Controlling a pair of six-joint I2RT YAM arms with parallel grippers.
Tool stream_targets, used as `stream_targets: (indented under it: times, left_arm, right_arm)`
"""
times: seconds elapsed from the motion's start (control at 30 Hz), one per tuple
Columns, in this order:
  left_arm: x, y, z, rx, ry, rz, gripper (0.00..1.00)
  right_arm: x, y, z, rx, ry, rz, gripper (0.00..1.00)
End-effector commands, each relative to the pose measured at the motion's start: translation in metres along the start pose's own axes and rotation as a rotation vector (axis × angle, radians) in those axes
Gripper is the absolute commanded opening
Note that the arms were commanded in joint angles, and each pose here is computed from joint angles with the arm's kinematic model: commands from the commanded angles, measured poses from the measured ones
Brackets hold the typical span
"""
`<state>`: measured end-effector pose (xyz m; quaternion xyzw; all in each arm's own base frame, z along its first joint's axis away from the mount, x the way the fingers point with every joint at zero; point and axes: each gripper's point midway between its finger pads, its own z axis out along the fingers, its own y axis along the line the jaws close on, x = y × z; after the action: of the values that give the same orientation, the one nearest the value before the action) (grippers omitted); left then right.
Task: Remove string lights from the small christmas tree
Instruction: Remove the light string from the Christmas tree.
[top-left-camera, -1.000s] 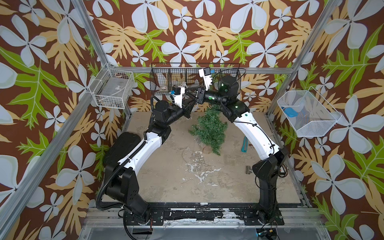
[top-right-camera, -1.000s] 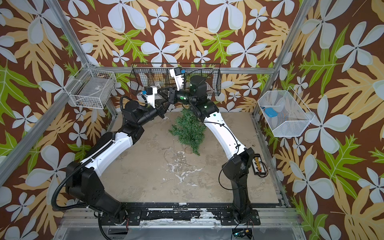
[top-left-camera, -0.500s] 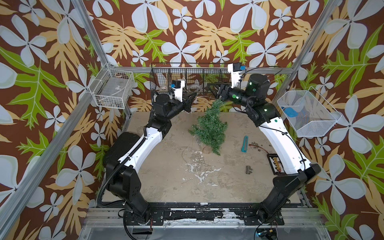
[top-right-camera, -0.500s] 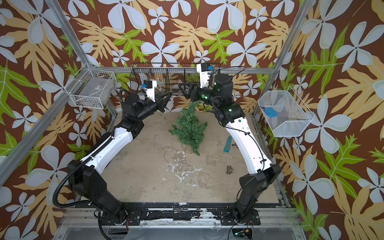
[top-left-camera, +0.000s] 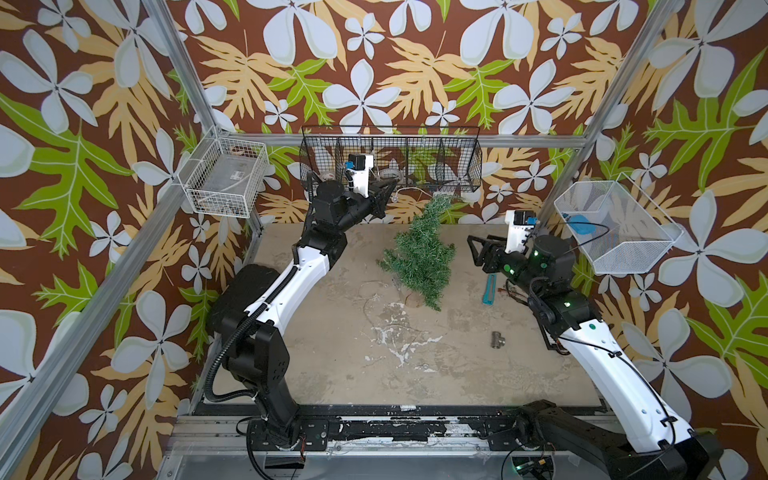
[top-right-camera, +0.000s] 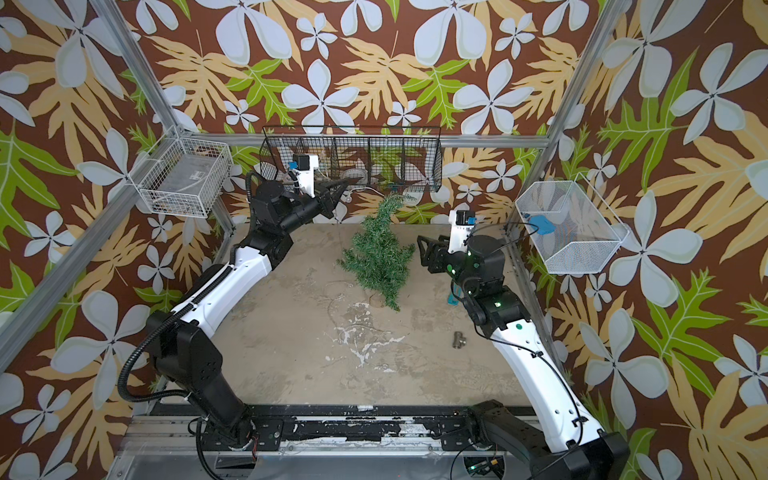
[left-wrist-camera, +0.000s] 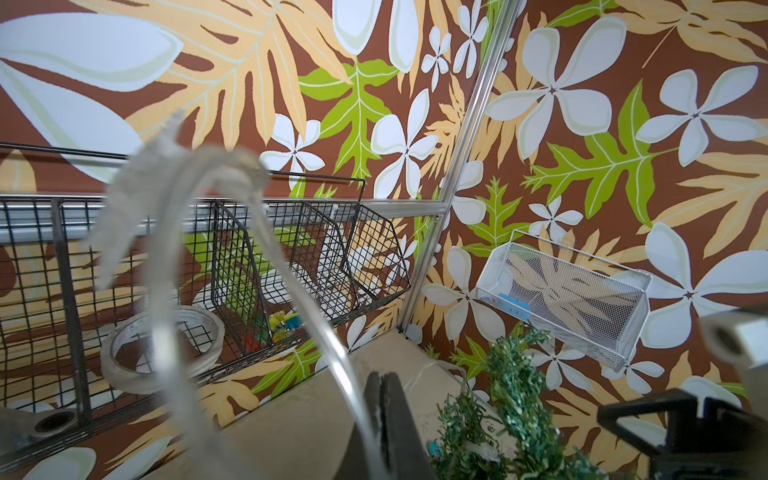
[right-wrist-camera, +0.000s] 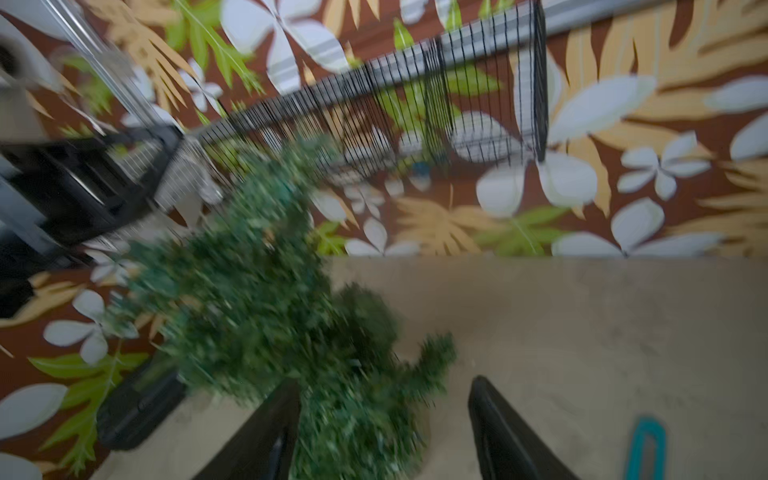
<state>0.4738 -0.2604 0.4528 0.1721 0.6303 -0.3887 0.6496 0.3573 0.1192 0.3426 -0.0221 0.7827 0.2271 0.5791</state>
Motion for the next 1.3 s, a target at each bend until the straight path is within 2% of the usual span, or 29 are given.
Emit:
stream_targets:
  times: [0.0, 0.17, 0.37, 0.53, 0.7, 1.03, 1.27]
  left_arm:
    - [-0.003, -0.004, 0.001, 0.023, -0.004, -0.003, 0.00]
    - [0.003, -0.001, 0.002, 0.017, 0.011, -0.017, 0.00]
    - [0.009, 0.000, 0.000, 0.009, 0.021, -0.032, 0.00]
    - [0.015, 0.002, 0.003, 0.014, 0.033, -0.055, 0.00]
    - [0.030, -0.001, 0.006, 0.021, 0.059, -0.082, 0.00]
    - [0.031, -0.006, 0.006, 0.026, 0.060, -0.081, 0.00]
    - [0.026, -0.008, 0.010, 0.031, 0.054, -0.074, 0.00]
  right_arm:
    - [0.023, -0.028, 0.000, 0.063, -0.002, 0.067, 0.65]
    - [0.075, -0.083, 0.007, 0.104, 0.066, 0.320, 0.54]
    - [0.158, -0.082, 0.039, -0.013, 0.245, 0.537, 0.48]
    - [0.199, -0.057, 0.070, -0.075, 0.356, 0.531, 0.50]
    - [0.227, -0.027, 0.101, -0.171, 0.456, 0.593, 0.50]
    - [0.231, -0.013, 0.127, -0.202, 0.484, 0.607, 0.50]
    - [0.256, -0.014, 0.136, -0.178, 0.529, 0.624, 0.50]
